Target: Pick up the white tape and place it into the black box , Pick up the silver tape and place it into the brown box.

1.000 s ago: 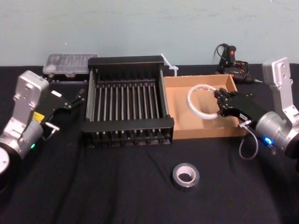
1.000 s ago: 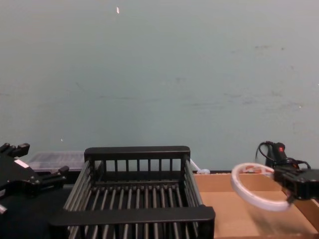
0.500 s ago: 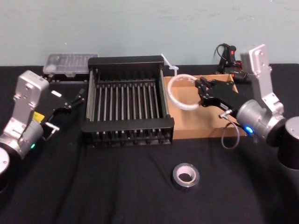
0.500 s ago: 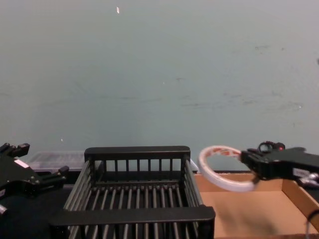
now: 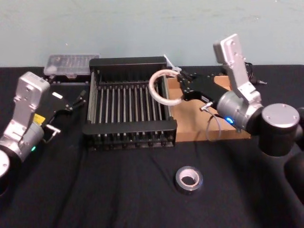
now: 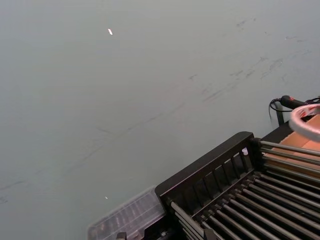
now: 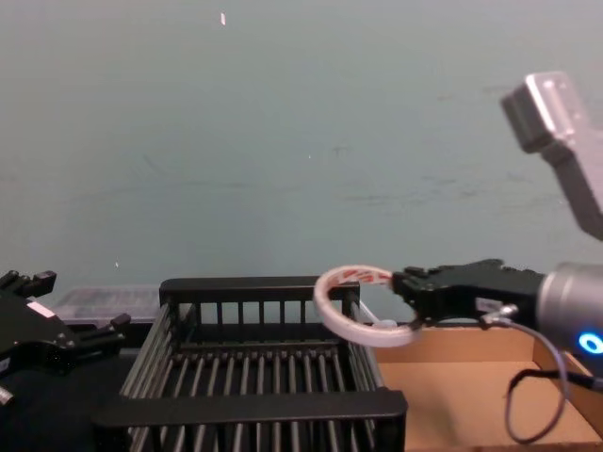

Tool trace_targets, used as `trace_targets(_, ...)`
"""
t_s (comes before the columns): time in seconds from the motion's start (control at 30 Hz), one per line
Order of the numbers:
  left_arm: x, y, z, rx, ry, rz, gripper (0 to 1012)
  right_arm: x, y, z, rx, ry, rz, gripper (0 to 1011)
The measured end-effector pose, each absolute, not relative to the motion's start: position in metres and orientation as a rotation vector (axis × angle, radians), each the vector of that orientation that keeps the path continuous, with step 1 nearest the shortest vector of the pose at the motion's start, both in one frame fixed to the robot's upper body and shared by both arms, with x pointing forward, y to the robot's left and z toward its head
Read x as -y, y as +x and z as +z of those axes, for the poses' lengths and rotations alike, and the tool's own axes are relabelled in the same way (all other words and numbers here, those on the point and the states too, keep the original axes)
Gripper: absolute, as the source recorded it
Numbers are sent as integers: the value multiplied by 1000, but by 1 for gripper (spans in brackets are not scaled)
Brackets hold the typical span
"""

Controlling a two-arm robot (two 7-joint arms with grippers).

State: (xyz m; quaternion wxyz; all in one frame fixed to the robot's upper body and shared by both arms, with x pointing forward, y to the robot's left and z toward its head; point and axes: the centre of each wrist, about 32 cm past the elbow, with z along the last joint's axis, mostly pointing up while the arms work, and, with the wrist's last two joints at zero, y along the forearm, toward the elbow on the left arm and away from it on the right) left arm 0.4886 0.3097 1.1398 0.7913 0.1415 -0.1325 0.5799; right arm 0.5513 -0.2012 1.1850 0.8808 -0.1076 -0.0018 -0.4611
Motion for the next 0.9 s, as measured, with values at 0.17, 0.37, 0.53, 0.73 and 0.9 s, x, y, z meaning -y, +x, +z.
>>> trace_targets(0.17,-310,489,1140,285,304,1248,1001,190,558,1188,24,-247,-937,95)
trace_targets(0.37,-310,489,1140,285,304,1248,1001,176,567,1189,42,-261,-909,95)
trace_targets(0.53,-310,489,1140,285,304,1248,1001,165,575,1190,53,-270,-889,95)
trace_targets(0.73,-310,489,1140,285,305,1248,1001,153,582,1191,62,-283,-866,95)
trace_targets(0.9,-310,489,1140,285,304,1248,1001,145,586,1191,61,-291,-850,95)
